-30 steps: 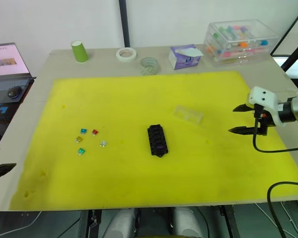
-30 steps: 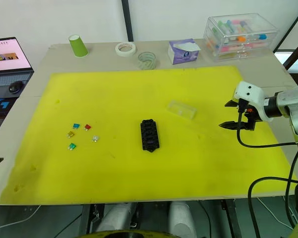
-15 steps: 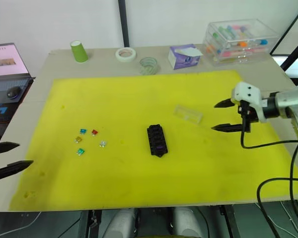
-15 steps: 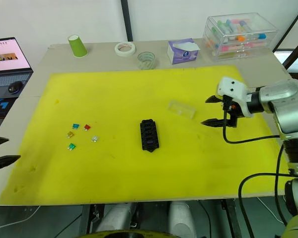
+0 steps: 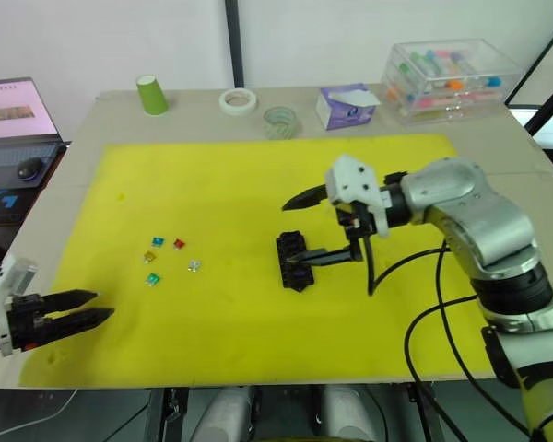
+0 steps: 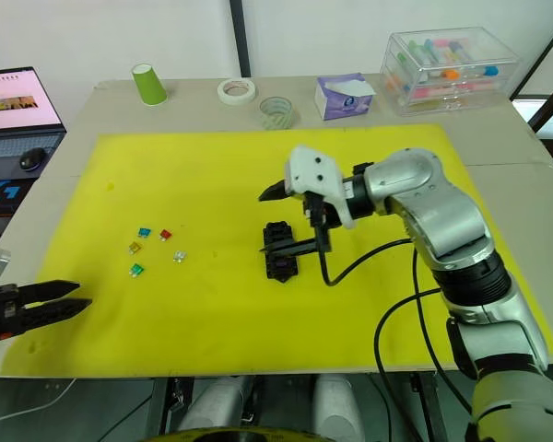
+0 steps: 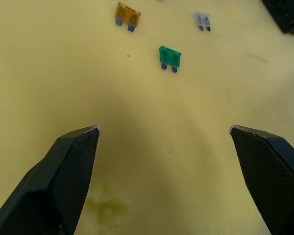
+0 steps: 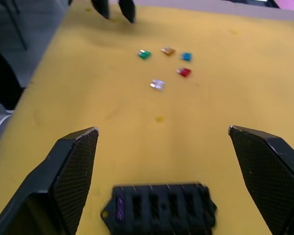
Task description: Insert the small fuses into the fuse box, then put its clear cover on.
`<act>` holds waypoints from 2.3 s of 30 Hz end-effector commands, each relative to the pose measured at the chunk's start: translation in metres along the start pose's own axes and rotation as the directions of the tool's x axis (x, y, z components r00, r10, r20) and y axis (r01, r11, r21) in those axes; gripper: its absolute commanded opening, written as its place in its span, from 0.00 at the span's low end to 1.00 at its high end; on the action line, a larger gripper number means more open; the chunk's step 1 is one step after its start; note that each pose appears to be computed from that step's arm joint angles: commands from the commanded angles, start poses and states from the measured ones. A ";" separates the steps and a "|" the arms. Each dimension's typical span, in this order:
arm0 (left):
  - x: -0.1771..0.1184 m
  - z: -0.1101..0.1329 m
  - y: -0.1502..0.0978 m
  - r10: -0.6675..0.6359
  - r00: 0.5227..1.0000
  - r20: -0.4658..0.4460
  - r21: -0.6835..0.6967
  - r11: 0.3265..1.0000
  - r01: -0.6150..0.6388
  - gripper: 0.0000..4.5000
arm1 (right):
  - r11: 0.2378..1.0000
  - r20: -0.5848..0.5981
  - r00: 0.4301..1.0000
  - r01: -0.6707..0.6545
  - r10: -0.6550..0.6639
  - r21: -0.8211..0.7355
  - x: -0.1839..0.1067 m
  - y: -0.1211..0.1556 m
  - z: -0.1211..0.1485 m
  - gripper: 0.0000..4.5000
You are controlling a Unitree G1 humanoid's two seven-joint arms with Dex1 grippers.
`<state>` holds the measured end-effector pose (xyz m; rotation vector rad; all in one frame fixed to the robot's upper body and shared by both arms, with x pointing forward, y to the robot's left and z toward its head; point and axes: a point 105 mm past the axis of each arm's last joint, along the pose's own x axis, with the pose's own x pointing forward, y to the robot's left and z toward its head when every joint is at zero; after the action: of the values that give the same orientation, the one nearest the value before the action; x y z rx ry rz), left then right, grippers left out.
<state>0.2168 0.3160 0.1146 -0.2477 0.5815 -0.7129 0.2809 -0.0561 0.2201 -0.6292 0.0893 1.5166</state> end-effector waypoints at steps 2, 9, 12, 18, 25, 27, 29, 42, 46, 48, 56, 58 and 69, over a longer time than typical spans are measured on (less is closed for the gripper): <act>0.011 0.017 -0.002 -0.035 0.997 0.067 -0.055 0.998 0.038 1.00 | 0.998 0.018 1.000 0.001 0.001 -0.069 0.004 0.001 0.012 1.00; 0.029 0.042 0.016 0.002 0.986 0.169 -0.156 0.987 0.025 1.00 | 0.997 0.006 1.000 -0.002 0.003 -0.079 0.008 0.005 0.008 1.00; 0.038 0.040 0.015 -0.025 0.989 0.148 -0.178 0.983 0.051 1.00 | 0.997 0.001 1.000 0.020 -0.020 -0.079 0.007 0.002 0.007 1.00; 0.042 0.039 0.013 -0.058 0.990 0.126 -0.209 0.974 0.083 1.00 | 0.997 -0.004 0.999 0.033 -0.034 -0.075 0.006 0.002 0.006 1.00; 0.042 0.035 0.003 -0.118 0.990 0.071 -0.230 0.964 0.131 1.00 | 0.997 -0.007 0.999 0.036 -0.037 -0.070 0.006 0.003 0.005 1.00; 0.041 0.031 0.000 -0.134 0.989 0.061 -0.253 0.957 0.145 1.00 | 0.997 -0.008 0.999 0.037 -0.038 -0.071 0.006 0.004 0.005 1.00; 0.042 0.020 -0.007 -0.161 0.987 0.025 -0.277 0.947 0.162 1.00 | 0.996 -0.009 0.999 0.040 -0.041 -0.074 0.006 0.003 0.004 1.00; 0.060 0.009 -0.019 -0.197 0.980 0.014 -0.313 0.930 0.191 1.00 | 0.996 -0.014 0.999 0.039 -0.040 -0.078 0.007 0.004 0.004 1.00; 0.066 0.010 -0.017 -0.194 0.981 0.023 -0.322 0.927 0.191 1.00 | 0.996 -0.015 0.999 0.039 -0.041 -0.077 0.007 0.004 0.004 1.00; 0.068 0.010 -0.018 -0.201 0.979 0.019 -0.323 0.926 0.196 1.00 | 0.996 -0.014 0.999 0.040 -0.041 -0.077 0.007 0.005 0.004 1.00; 0.068 0.006 -0.016 -0.192 0.981 0.012 -0.327 0.927 0.185 0.64 | 0.996 -0.020 0.999 0.044 -0.046 -0.073 0.006 0.005 0.004 1.00; 0.066 0.006 -0.014 -0.183 0.983 0.014 -0.331 0.927 0.178 0.64 | 0.996 -0.021 0.999 0.045 -0.047 -0.073 0.006 0.005 0.004 1.00; 0.061 0.000 -0.008 -0.153 0.988 0.022 -0.353 0.924 0.151 0.22 | 0.996 -0.016 0.999 0.039 -0.041 -0.076 0.008 0.005 0.004 1.00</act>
<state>0.2514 0.2696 0.0930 -0.6344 0.6953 -0.7523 0.2812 -0.0515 0.2109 -0.6736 0.0854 1.4654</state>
